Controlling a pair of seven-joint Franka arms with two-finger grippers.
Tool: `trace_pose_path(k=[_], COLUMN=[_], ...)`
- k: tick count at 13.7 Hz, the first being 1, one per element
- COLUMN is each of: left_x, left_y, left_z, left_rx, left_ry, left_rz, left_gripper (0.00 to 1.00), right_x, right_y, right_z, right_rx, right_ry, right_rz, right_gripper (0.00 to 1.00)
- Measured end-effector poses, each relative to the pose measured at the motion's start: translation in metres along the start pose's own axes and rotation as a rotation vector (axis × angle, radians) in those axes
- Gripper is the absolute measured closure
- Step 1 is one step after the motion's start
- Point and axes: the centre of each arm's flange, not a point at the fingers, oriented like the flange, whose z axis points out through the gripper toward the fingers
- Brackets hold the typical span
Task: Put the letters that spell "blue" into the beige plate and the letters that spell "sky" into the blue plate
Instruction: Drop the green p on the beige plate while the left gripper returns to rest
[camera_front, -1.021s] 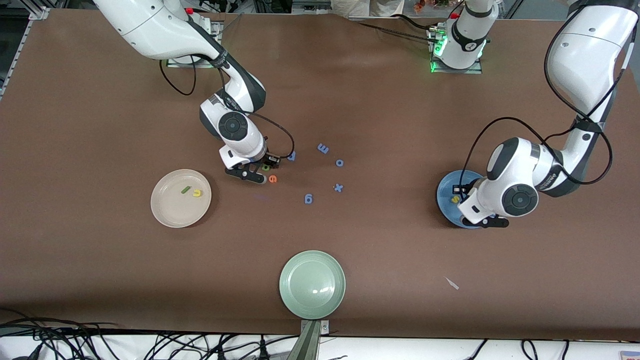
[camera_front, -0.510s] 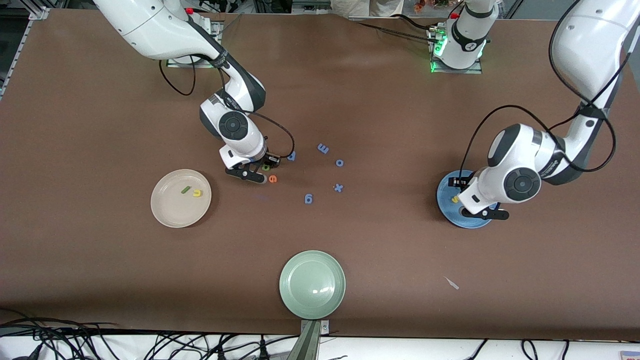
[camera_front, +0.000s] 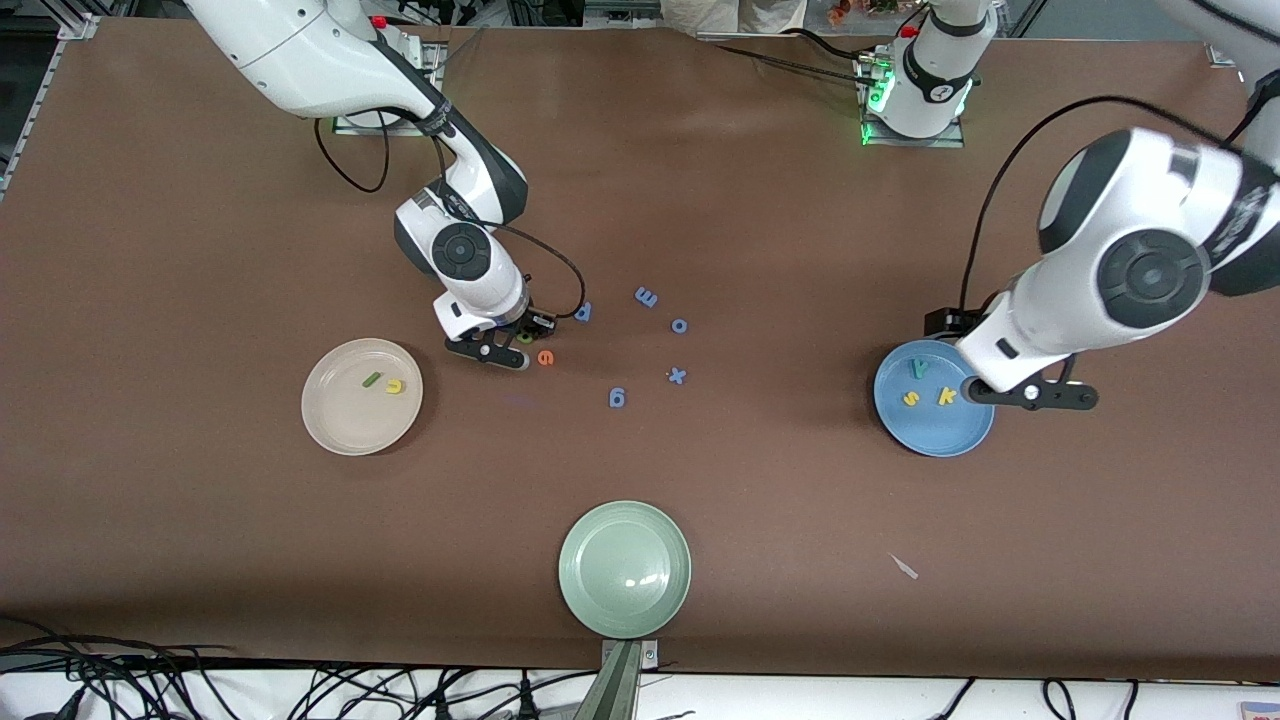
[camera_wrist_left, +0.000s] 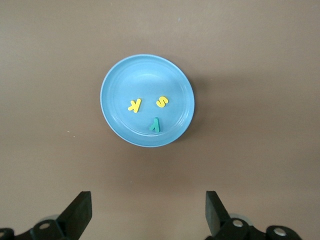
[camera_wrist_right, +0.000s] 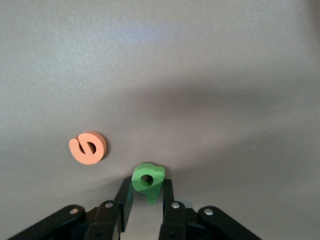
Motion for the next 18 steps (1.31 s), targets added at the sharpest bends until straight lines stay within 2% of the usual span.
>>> trace_pose_path(k=[2, 4, 8, 11, 14, 15, 18], left_x=[-0.005, -0.020, -0.046, -0.055, -0.080, -0.086, -0.093], left_y=[-0.006, -0.012, -0.042, -0.055, -0.062, -0.062, -0.055], left_z=[-0.031, -0.057, -0.091, -0.080, -0.068, -0.069, -0.066], left_rx=[-0.028, -0.064, -0.068, -0.035, -0.020, -0.018, -0.068], left_ry=[0.046, 0.071, 0.128, 0.231, 0.252, 0.252, 0.230], left_rz=[0.061, 0.110, 0.067, 0.021, 0.002, 0.001, 0.003], left_gripper=[0.00, 0.00, 0.00, 0.00, 0.00, 0.00, 0.00], right_x=[0.005, 0.019, 0.074, 0.121, 0.140, 0.139, 0.132], right_y=[0.002, 0.010, 0.067, 0.141, 0.179, 0.179, 0.165], right_z=[-0.007, -0.027, -0.081, -0.103, -0.105, -0.104, -0.104], right_rx=[-0.009, -0.050, -0.162, -0.212, -0.186, -0.172, -0.119], right_ry=[0.007, 0.014, 0.019, 0.011, -0.018, -0.025, -0.040], right_rz=[-0.016, -0.056, -0.226, -0.363, -0.388, -0.383, -0.334], right_gripper=[0.70, 0.69, 0.69, 0.69, 0.67, 0.58, 0.48])
